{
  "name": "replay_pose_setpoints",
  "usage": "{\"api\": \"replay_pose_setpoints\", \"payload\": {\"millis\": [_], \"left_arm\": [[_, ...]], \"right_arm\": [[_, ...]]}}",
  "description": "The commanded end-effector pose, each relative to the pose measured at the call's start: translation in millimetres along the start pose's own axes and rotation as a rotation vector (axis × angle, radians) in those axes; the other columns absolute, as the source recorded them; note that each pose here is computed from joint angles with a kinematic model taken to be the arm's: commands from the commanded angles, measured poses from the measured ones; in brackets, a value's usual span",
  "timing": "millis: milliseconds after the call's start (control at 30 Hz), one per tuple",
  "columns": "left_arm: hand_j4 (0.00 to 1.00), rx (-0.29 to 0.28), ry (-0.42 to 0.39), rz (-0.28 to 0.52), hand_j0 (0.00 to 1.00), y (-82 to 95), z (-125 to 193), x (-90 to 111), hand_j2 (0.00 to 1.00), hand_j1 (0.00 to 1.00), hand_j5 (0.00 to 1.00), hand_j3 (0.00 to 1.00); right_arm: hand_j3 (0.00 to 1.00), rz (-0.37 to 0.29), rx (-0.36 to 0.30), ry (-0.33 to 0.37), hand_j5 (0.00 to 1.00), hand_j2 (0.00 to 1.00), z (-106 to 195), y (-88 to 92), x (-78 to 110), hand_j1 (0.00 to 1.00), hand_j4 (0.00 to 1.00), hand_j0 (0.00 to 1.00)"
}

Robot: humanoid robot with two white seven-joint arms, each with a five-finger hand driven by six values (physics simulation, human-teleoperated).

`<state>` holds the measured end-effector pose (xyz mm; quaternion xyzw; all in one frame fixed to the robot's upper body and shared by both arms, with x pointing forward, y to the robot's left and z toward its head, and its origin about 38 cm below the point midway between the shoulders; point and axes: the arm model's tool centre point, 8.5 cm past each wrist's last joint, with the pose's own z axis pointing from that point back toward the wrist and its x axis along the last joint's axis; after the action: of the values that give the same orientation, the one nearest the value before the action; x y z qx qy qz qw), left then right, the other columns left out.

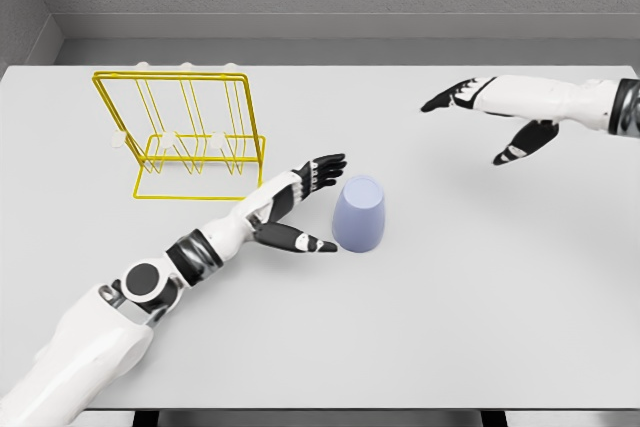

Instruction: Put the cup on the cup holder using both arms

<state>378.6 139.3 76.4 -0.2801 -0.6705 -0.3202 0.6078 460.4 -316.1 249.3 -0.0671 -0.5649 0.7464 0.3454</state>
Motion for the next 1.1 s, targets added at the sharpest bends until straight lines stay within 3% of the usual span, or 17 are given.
{"api": "replay_pose_setpoints", "payload": {"millis": [0, 100, 200, 1067], "left_arm": [[1.00, 0.000, -0.005, 0.007, 1.00, -2.7, -3, -1, 1.00, 1.00, 1.00, 1.00], [1.00, 0.006, 0.002, 0.016, 1.00, -3.7, -7, -6, 1.00, 1.00, 1.00, 1.00], [1.00, -0.004, 0.011, -0.027, 1.00, -4.4, -9, -5, 1.00, 1.00, 1.00, 1.00], [1.00, -0.010, -0.003, 0.002, 1.00, -20.4, -32, -10, 1.00, 1.00, 1.00, 1.00]], "right_arm": [[1.00, -0.003, -0.007, 0.010, 1.00, 1.00, 5, -2.0, -1.7, 1.00, 1.00, 1.00], [1.00, 0.000, -0.015, 0.015, 1.00, 1.00, 8, -5.8, -2.6, 1.00, 1.00, 1.00], [1.00, 0.002, -0.017, 0.014, 1.00, 1.00, 7, -6.9, -2.3, 1.00, 1.00, 1.00], [1.00, -0.005, -0.013, 0.024, 1.00, 1.00, 10, -4.3, -5.3, 1.00, 1.00, 1.00]]}}
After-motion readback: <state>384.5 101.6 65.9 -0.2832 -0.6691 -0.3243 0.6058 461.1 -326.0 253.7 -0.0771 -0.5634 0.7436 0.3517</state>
